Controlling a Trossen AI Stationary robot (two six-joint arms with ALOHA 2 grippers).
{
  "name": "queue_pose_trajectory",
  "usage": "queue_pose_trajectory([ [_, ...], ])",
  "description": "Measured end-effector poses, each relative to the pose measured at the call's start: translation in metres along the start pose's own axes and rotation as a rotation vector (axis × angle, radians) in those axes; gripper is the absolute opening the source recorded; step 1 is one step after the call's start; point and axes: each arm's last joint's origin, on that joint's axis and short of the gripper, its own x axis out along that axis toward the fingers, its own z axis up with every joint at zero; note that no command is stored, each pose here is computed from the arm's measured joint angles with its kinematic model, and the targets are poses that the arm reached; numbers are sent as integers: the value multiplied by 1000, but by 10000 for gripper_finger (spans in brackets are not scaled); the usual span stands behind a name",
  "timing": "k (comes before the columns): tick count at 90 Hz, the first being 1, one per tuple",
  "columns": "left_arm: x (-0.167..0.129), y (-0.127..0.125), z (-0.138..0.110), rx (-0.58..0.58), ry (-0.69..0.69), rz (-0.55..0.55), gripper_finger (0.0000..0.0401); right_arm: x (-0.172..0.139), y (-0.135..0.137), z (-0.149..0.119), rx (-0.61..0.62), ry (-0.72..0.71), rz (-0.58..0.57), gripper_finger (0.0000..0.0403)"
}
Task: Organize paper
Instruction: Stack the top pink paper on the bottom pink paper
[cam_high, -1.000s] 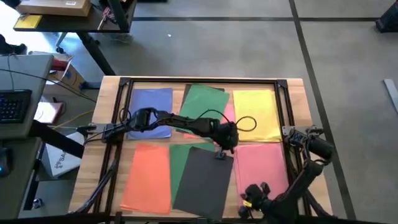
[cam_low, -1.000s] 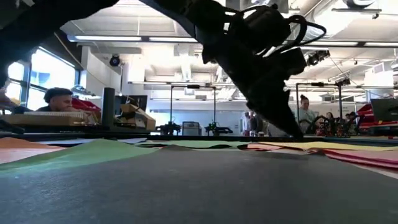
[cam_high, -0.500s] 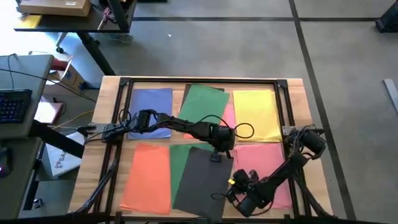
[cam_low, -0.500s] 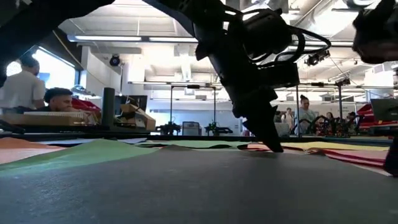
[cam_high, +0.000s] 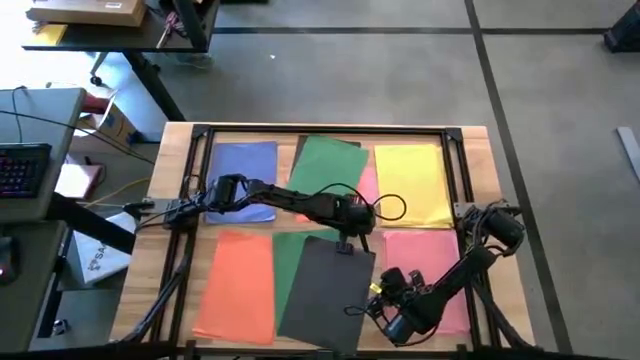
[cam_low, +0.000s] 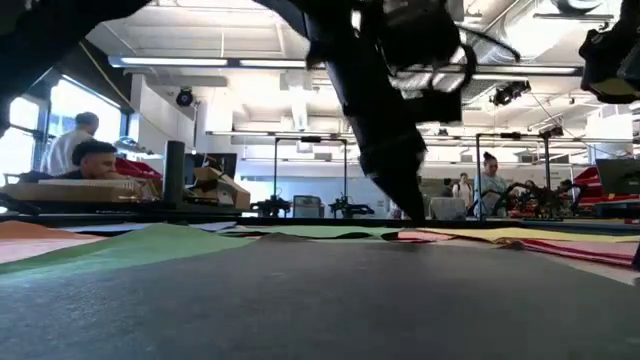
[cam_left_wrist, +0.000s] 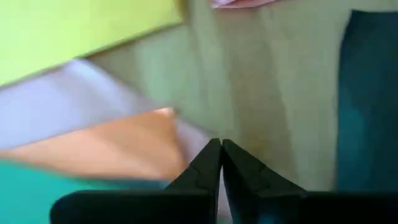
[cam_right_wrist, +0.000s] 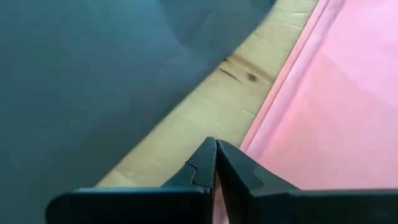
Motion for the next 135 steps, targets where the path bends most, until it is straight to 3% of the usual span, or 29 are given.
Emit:
queue_pose_trajectory([
  [29, -54, 14, -2, -15, -36, 74, 0, -16, 0, -9, -52, -11, 47, 0],
  [45, -95, 20, -18, -33, -39, 91, 0, -34, 4, -5, -80, -31, 42, 0],
  [65, -147, 24, -67, -80, 15, 82, 0, -38, -2, -8, -31, -97, 28, 0],
  [79, -176, 19, -114, -198, 0, 79, 0, -42, -13, -15, -24, -106, -26, 0],
  [93, -177, -2, -159, -308, -22, 51, 0, -43, -24, -26, -25, -55, -72, 0],
  [106, -167, -24, -186, -388, -56, 8, 0, -33, -36, -40, -29, 31, -88, 0],
  [135, -146, -66, -213, -477, -51, -94, 0, -31, -46, -48, -47, 40, -79, 0],
])
